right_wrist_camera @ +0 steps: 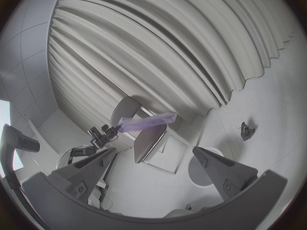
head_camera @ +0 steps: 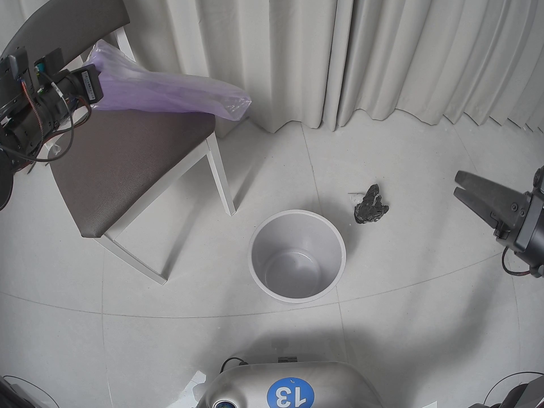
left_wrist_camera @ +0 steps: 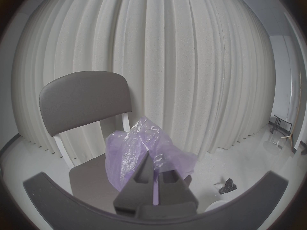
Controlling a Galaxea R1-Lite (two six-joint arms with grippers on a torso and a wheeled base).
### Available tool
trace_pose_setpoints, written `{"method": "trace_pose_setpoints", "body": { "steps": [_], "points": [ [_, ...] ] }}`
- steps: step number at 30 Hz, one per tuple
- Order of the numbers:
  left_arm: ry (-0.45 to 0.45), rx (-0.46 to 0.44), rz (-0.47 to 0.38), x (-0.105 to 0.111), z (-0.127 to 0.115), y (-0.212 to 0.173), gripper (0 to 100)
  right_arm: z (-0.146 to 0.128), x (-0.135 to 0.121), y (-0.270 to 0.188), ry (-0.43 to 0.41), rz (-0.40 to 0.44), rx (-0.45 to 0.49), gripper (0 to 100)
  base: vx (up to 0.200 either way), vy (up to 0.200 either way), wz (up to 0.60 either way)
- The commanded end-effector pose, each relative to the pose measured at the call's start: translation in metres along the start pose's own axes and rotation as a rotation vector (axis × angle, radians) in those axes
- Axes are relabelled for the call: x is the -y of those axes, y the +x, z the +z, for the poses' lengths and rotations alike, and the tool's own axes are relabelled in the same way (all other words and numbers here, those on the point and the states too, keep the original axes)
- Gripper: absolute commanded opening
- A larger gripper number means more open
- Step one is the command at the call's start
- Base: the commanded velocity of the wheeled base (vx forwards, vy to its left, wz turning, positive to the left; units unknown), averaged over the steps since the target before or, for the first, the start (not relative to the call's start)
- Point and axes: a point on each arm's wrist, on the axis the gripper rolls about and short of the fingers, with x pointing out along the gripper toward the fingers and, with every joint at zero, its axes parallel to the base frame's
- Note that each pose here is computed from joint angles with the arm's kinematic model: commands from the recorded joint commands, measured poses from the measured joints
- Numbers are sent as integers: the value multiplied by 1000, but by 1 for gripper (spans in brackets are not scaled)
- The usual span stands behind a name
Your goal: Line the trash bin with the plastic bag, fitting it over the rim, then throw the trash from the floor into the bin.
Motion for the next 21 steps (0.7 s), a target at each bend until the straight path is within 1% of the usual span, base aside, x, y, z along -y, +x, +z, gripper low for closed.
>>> {"method": "trace_pose_setpoints", "body": {
  "steps": [1, 5, 9, 16, 18, 21],
  "points": [
    [7, -3, -13, 13, 2, 5, 0, -8, 5, 6, 13, -13, -41, 100, 0, 0, 0],
    [3, 2, -9, 20, 11, 8, 0, -11, 8, 5, 17, -23, -50, 100, 0, 0, 0],
    [4, -5, -12, 21, 14, 12, 0, -17, 12, 5, 15, -33, -72, 100, 0, 0, 0],
    [-3, 11, -34, 27, 27, 10, 0, -20, 15, 7, 8, -20, -54, 100, 0, 0, 0],
    [0, 2, -33, 27, 28, 11, 0, -22, 16, 7, 9, -21, -64, 100, 0, 0, 0],
    [-1, -1, -39, 29, 28, 10, 0, -31, 20, 4, -5, -8, -117, 100, 0, 0, 0]
  ]
}}
